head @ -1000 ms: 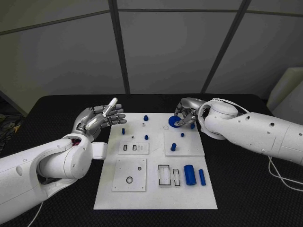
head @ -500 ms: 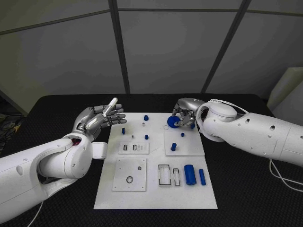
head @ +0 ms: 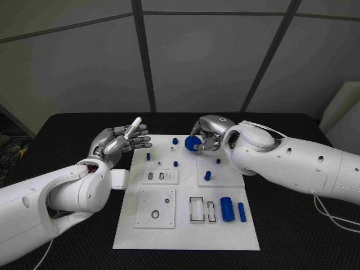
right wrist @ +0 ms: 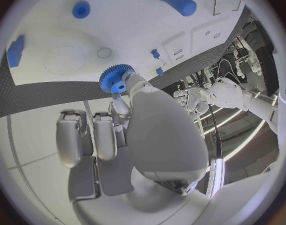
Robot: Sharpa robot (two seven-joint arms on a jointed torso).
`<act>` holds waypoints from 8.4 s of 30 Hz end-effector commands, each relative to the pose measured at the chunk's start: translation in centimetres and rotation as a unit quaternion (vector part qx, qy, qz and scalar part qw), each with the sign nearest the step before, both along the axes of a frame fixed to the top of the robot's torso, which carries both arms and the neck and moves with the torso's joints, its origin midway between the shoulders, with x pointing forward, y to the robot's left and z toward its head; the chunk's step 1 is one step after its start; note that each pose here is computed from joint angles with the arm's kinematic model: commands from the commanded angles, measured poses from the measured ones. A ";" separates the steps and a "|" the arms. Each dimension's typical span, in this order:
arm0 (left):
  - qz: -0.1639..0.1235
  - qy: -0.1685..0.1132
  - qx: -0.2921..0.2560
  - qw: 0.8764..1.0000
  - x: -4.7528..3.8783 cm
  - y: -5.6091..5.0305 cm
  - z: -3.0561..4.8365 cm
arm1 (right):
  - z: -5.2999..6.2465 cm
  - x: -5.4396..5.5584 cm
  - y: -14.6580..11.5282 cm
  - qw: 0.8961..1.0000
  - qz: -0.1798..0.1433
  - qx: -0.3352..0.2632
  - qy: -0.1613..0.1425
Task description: Assemble the parts on the task board
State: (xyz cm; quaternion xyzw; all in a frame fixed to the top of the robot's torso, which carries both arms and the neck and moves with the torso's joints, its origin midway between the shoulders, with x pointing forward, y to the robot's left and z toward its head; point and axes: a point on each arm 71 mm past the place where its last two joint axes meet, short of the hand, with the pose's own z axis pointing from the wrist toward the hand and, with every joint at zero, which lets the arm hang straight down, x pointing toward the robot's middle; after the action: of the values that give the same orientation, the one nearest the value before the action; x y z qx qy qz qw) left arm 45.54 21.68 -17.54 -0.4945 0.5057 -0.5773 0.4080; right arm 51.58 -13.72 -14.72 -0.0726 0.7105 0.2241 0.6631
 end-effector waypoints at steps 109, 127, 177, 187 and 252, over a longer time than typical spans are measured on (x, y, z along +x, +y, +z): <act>-0.008 -0.004 -0.001 1.000 0.02 0.0 0.16 | -0.4 -0.7 -6.4 0.989 -0.003 0.146 -0.008; -0.006 0.001 0.000 1.000 0.44 0.1 -0.20 | -1.9 -0.3 -14.7 0.987 -0.040 0.153 0.030; -0.005 0.002 0.000 1.000 0.63 -0.1 -0.37 | -5.7 0.8 -13.3 0.987 -0.041 0.128 0.085; -0.005 0.002 0.001 1.000 0.63 -0.1 -0.38 | -5.9 1.0 -13.2 0.988 -0.041 0.124 0.087; 0.006 0.000 0.007 1.000 0.67 1.1 -0.22 | -3.0 -2.7 4.6 0.985 0.042 0.146 0.086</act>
State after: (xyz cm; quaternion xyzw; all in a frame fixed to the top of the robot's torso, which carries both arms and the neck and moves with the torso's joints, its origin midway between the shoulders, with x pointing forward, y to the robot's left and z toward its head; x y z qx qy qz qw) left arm 46.18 22.78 -17.99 -0.5011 0.5073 -0.5659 0.4139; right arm 48.71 -9.26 -17.51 0.0203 0.7076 0.3888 0.5896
